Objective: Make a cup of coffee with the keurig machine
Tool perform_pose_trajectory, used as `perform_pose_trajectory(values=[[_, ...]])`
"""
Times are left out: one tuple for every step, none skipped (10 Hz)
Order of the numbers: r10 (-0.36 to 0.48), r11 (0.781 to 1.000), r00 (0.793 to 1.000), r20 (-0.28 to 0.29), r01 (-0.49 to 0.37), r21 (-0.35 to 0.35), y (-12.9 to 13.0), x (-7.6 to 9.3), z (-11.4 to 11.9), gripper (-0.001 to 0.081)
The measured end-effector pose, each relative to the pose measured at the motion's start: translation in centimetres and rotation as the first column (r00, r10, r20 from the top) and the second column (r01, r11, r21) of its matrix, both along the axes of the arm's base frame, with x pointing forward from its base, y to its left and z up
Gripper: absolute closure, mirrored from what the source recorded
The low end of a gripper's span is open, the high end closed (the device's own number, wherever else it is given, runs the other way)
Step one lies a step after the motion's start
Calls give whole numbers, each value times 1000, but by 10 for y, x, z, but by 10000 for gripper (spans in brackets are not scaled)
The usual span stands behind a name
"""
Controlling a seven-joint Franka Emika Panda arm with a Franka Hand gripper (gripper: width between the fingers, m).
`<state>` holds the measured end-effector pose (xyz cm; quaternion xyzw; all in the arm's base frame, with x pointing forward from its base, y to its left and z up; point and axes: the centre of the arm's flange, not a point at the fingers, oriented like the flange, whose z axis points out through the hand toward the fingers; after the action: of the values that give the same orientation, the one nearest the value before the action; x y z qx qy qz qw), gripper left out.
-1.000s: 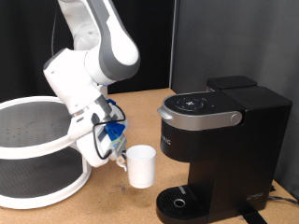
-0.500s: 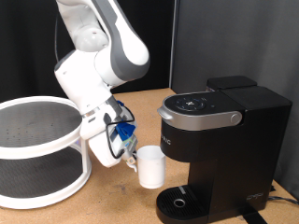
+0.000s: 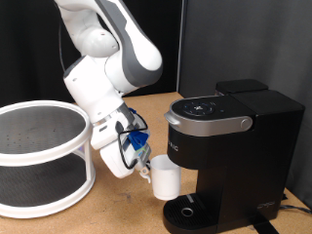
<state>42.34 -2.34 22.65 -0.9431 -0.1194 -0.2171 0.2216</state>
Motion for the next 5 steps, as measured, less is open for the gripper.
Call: perform_pose_trajectory(values=[[-5, 1000, 1000, 3, 5, -2, 1, 3, -1, 737], [-10, 1000, 1000, 7, 10, -3, 3, 6, -2, 737], [-13, 1000, 1000, 10, 13, 0, 5, 9, -4, 737], [-15, 1000, 1000, 13, 15, 3, 7, 12, -5, 737], [-15, 1000, 1000, 16, 15, 8, 10, 14, -6, 737]])
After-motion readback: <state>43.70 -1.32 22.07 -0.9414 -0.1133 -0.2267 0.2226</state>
